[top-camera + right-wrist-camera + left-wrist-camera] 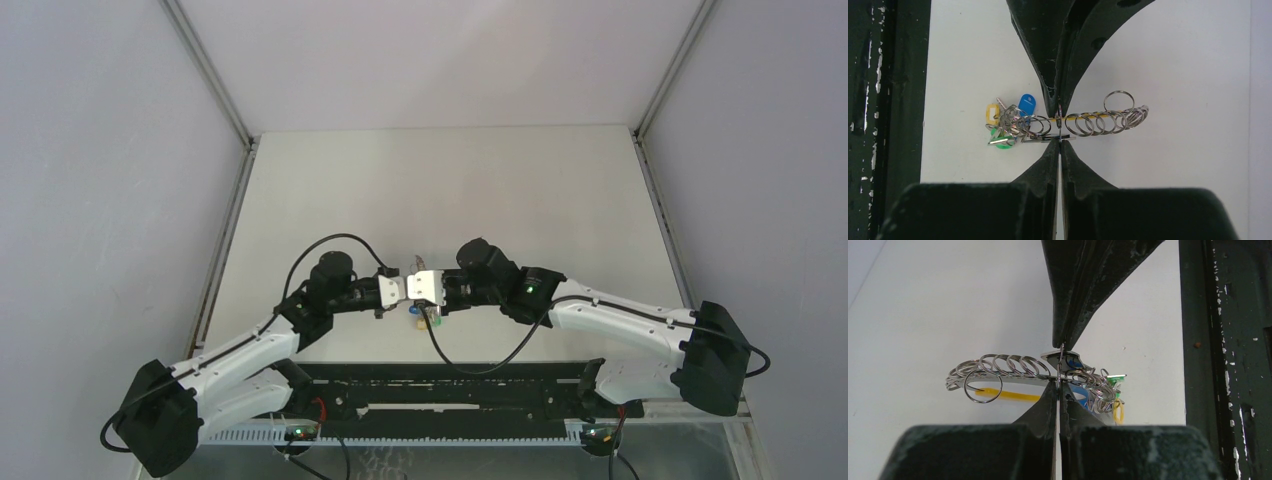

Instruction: Put the keys on the keyring

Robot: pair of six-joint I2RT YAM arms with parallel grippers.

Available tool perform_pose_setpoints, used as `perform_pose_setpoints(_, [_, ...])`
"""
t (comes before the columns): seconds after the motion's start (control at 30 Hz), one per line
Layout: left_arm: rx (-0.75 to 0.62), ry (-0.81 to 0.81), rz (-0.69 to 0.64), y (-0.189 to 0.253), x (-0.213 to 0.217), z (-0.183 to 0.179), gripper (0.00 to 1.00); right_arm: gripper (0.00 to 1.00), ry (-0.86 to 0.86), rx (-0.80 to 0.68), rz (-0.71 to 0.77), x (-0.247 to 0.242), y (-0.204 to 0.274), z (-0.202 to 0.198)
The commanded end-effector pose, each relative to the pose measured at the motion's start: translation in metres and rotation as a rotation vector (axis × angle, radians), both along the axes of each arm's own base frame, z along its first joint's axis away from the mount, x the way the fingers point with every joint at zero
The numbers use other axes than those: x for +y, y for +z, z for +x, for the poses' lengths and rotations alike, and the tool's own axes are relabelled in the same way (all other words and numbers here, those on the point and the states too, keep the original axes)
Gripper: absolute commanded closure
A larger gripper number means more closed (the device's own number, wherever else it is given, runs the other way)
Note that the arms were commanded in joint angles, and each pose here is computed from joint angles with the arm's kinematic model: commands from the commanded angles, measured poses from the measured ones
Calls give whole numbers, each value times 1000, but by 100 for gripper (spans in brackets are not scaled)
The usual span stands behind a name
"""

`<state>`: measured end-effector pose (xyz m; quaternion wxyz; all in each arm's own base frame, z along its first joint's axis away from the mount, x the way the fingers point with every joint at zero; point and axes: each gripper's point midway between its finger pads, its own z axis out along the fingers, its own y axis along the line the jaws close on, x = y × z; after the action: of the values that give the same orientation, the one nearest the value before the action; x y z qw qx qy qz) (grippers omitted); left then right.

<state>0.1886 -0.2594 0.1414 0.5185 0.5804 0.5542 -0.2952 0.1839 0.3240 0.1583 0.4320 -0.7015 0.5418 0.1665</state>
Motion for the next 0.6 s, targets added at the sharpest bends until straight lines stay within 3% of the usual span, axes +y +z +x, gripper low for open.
perform_pose_setpoints(0.0, [-142,-5,-94,55,-12,13,100,100,9,-19,18,12,13,2])
perform_pose_setpoints(0.57, [-141,-40,-103,57,-14,6,100,100,24,-6,21,17,11,1])
